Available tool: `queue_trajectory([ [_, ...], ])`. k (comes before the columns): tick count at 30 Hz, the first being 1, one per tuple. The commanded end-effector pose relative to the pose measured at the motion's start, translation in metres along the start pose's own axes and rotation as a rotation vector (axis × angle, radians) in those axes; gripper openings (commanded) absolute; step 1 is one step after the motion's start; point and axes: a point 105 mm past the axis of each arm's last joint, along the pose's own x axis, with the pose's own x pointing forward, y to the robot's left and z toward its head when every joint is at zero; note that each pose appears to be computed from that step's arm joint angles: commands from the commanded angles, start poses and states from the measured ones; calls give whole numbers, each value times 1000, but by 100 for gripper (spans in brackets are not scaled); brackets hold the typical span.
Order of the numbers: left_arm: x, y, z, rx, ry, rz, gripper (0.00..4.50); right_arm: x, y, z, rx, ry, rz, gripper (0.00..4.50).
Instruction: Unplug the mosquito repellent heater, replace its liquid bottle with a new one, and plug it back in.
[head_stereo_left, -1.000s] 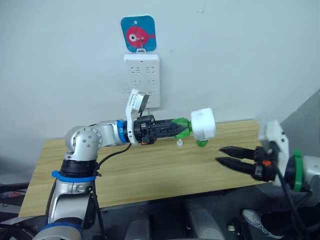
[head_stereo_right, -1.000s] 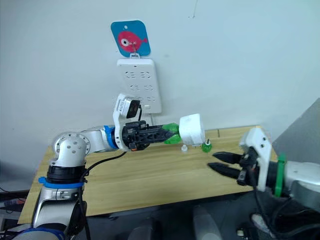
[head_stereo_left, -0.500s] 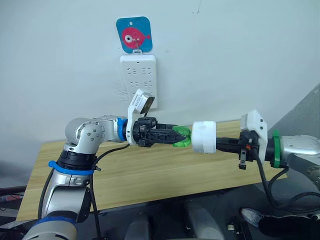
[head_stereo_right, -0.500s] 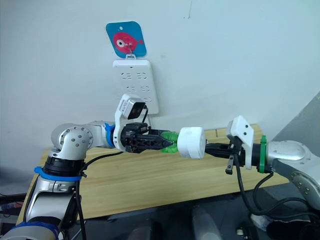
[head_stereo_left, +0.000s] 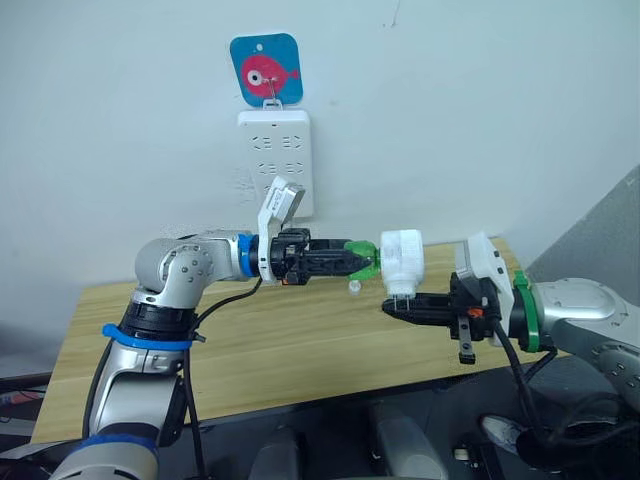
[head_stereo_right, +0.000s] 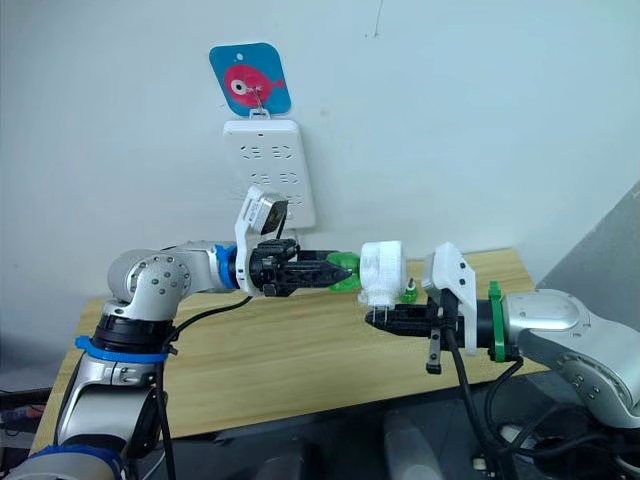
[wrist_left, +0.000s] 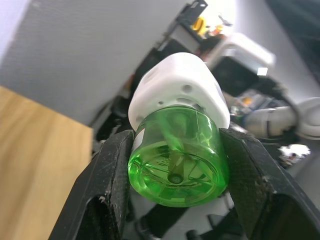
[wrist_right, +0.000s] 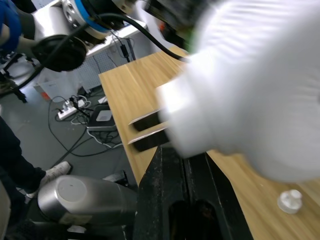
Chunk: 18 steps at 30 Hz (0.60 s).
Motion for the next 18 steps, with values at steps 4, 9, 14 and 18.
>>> queue_trajectory([
  [4, -2, 7, -1, 124, 35, 40, 235, -4, 2, 25, -5, -103, -37, 0],
  [9, -3, 8, -4, 159, 56, 36, 235, -5, -7, 35, 31, -142, -82, 0],
  [14, -5, -2, -18, 191, 131, -20, 235, -6, -31, 44, 64, -168, -164, 0],
  [18, -7, -6, -24, 207, 167, -47, 235, -10, -51, 45, 84, -160, -240, 0],
])
